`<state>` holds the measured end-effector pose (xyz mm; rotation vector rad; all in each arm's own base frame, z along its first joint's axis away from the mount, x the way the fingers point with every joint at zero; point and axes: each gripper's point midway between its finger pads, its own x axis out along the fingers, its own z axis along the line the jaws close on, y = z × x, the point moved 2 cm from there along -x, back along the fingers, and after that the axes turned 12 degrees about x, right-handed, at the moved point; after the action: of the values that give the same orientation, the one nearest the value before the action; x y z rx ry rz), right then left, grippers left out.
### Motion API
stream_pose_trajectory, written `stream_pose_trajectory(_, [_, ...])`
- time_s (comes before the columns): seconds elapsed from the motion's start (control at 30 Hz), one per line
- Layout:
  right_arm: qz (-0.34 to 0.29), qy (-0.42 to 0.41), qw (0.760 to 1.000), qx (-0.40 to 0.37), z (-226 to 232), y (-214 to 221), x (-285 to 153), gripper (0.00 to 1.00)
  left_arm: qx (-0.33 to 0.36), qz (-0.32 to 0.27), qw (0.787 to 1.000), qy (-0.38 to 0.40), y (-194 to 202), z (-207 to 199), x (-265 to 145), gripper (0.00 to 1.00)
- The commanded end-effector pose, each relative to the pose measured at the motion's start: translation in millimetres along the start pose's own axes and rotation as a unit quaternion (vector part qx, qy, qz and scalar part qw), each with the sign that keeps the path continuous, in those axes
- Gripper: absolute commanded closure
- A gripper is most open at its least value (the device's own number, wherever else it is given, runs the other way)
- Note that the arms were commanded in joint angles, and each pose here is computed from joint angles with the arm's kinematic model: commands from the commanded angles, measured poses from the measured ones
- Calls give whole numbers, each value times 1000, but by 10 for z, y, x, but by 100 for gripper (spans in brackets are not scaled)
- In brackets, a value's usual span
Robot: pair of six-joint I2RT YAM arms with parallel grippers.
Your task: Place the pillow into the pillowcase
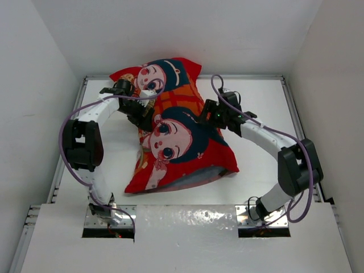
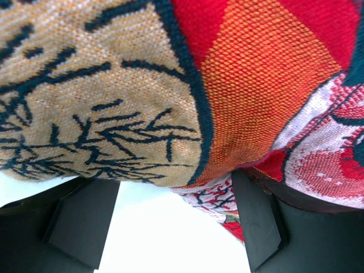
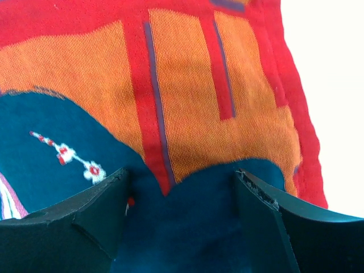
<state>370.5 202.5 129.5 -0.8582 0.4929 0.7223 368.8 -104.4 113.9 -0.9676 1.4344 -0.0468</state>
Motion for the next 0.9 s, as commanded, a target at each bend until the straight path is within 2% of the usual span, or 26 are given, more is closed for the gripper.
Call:
stream_pose_trajectory(0.0, [-2,-16,1000,17,8,111,-98,29,21,-10,999,-45,-105,195,-98,25])
stream_pose_trajectory(0.3, [-6,-7,999,46,-209,360,-258,29,12,-22,998,-57,-145,279,-35,24])
stream_pose_trajectory(0.63, [-11,2,999,30,-235,330,-309,28,15,-25,997,-69,-198,304,-111,24])
stream_pose_trajectory(0.8, [-38,38,999,-3,-298,146,-420,21,0,-26,995,-99,-210,413,-340,24])
stream_pose_trajectory(0.87, [-52,55,997,-15,-332,-9,-532,15,-24,-33,991,-131,-192,563,-548,23])
